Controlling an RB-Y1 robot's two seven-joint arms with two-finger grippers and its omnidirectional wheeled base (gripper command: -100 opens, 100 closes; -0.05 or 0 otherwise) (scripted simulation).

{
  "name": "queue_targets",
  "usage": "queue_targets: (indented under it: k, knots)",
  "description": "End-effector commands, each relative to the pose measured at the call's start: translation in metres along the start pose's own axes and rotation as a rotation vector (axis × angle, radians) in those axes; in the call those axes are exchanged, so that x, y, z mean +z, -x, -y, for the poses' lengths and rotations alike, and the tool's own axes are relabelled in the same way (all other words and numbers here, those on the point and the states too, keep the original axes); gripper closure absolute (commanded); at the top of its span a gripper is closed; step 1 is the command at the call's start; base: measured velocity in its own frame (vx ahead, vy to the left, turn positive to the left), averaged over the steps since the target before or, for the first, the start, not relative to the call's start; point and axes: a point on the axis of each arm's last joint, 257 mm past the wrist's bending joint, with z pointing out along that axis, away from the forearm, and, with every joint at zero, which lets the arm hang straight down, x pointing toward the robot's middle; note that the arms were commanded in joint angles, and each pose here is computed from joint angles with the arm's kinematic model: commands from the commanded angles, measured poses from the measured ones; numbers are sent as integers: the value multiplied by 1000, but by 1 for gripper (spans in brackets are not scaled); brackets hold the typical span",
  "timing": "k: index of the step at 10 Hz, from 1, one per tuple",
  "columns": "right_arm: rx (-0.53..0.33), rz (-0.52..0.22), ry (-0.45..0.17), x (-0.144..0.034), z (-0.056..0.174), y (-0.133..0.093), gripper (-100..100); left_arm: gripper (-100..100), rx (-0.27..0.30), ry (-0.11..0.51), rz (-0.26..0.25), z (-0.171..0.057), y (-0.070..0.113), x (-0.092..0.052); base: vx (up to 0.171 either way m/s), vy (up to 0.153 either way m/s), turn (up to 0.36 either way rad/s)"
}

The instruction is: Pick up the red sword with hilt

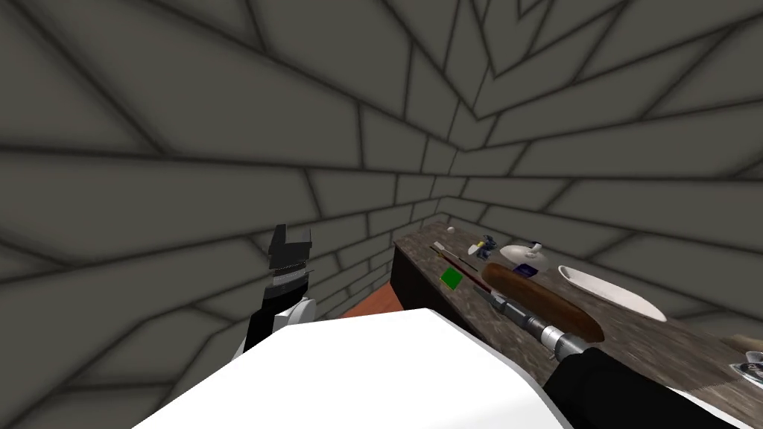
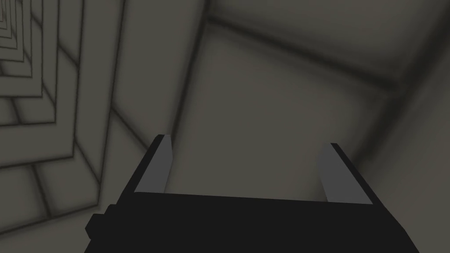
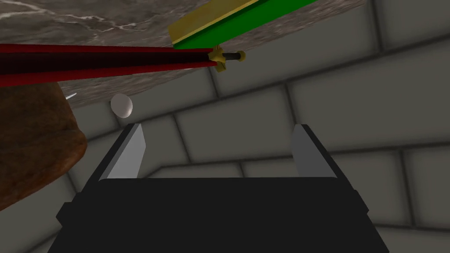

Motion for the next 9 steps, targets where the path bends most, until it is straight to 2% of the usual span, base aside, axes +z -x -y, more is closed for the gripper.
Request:
queue_targets:
  k: [1,3,4,6,7,8,9]
  knots:
    - [-21,-29,-19,-5,12,1,-100,0,0,0,0,0,0,0,-6,-27,203]
    - [-82,-135,-88,-28,49,-6,-100,0,0,0,0,0,0,0,-17,-36,423]
    - [-89,-141,-92,-28,51,-6,-100,0,0,0,0,0,0,0,-15,-48,277]
    - [-130,-251,-157,-53,85,-15,-100,0,0,0,0,0,0,0,-10,-37,408]
    - [-133,-253,-156,-52,85,-14,-100,0,0,0,0,0,0,0,-9,-35,319]
    - [-146,-309,-185,-65,100,-21,-100,0,0,0,0,0,0,0,-12,-29,355]
    - [-146,-309,-185,-65,100,-21,-100,0,0,0,0,0,0,0,-11,-25,238]
